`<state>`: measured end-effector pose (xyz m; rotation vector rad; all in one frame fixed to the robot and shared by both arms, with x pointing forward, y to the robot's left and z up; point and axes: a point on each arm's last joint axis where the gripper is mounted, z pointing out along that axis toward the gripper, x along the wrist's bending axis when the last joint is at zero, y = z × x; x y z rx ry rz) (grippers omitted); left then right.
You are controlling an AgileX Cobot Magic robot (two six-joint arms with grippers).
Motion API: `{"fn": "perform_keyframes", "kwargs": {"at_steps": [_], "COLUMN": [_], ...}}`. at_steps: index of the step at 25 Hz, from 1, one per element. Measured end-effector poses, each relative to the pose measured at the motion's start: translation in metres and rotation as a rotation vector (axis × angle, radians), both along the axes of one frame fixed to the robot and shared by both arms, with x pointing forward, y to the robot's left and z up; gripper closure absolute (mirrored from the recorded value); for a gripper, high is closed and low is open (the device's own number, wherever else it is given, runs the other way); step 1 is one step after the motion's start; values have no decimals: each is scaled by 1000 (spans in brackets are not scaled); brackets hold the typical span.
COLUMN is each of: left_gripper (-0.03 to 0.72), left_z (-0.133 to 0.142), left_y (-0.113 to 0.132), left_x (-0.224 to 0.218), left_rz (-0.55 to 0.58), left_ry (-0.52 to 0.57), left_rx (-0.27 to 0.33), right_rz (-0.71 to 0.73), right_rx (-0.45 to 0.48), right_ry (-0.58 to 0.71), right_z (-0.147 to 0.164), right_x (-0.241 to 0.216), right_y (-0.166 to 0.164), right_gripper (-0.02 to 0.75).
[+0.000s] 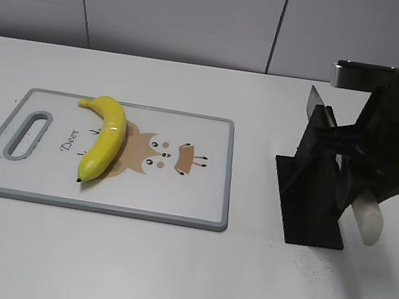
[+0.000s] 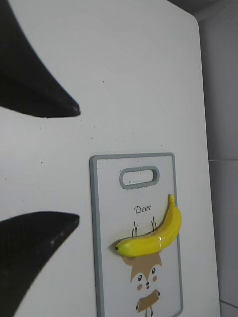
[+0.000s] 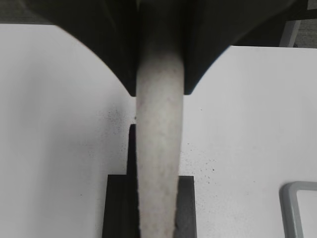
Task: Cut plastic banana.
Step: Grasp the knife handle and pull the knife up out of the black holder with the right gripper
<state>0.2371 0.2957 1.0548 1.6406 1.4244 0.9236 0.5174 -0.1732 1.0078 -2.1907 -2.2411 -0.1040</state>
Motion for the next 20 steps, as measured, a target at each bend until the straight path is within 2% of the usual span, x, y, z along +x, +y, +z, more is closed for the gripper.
{"fn": "perform_keyframes", "kwargs": {"at_steps": [6, 12, 20], "left_gripper": [104, 104, 104], "left_z": [0, 0, 0], "left_y": [0, 0, 0], "left_x": [0, 0, 0], "left_rz": [0, 0, 0], "left_ry": [0, 0, 0], "left_rx": [0, 0, 0], "right_rz": [18, 18, 10], "right_rx": [-46, -44, -13], "right_ry": [3, -42, -161], "right_z": [7, 20, 57], "right_x": [-1, -4, 0], "right_y": [-4, -7, -7], "right_gripper": [551, 551, 552]}}
